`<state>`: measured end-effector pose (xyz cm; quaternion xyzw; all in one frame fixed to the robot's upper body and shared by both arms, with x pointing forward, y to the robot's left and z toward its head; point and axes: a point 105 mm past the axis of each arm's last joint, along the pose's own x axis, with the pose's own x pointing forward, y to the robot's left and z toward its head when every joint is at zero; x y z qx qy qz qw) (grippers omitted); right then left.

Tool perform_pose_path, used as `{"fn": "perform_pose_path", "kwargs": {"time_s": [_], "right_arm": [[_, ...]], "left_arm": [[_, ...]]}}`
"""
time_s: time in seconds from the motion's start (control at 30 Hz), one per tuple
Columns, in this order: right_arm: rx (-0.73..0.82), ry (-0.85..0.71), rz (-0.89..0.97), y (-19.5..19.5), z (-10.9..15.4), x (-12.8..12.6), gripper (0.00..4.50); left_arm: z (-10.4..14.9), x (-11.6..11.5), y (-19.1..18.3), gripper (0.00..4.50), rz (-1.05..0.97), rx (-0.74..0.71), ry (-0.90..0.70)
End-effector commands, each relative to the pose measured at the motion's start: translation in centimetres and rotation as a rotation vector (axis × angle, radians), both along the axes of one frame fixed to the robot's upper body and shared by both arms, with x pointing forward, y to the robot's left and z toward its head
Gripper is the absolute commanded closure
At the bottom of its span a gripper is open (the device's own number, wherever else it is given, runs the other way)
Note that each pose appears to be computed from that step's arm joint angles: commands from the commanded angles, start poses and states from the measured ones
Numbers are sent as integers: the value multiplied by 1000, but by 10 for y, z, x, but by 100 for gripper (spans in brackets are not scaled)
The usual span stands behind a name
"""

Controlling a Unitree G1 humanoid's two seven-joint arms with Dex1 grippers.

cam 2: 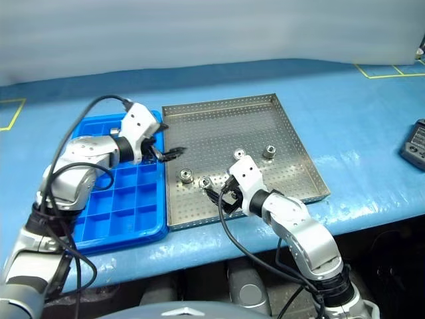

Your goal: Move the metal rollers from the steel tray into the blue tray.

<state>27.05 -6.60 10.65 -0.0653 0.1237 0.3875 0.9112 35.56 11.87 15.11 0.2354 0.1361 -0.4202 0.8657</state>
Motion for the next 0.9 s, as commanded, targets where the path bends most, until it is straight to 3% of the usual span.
{"fn": "perform_pose_path", "kwargs": {"time_s": [0.03,0.37,0.73,0.83,0.9], "right_arm": [[27,-61,-14,0,14,-1,0],[44,-63,-48,-2,13,-4,0],[58,-67,-66,-1,13,-5,0],[61,-68,-67,-1,13,-5,0],[62,-69,-67,-1,13,-5,0]], "left_arm": [[-3,-1,-7,2,-130,92,4],[-35,-6,-5,2,-413,463,102],[-49,-3,1,2,-474,636,165],[-50,-5,-1,59,-484,631,176],[-52,-8,0,124,-502,653,195]]}}
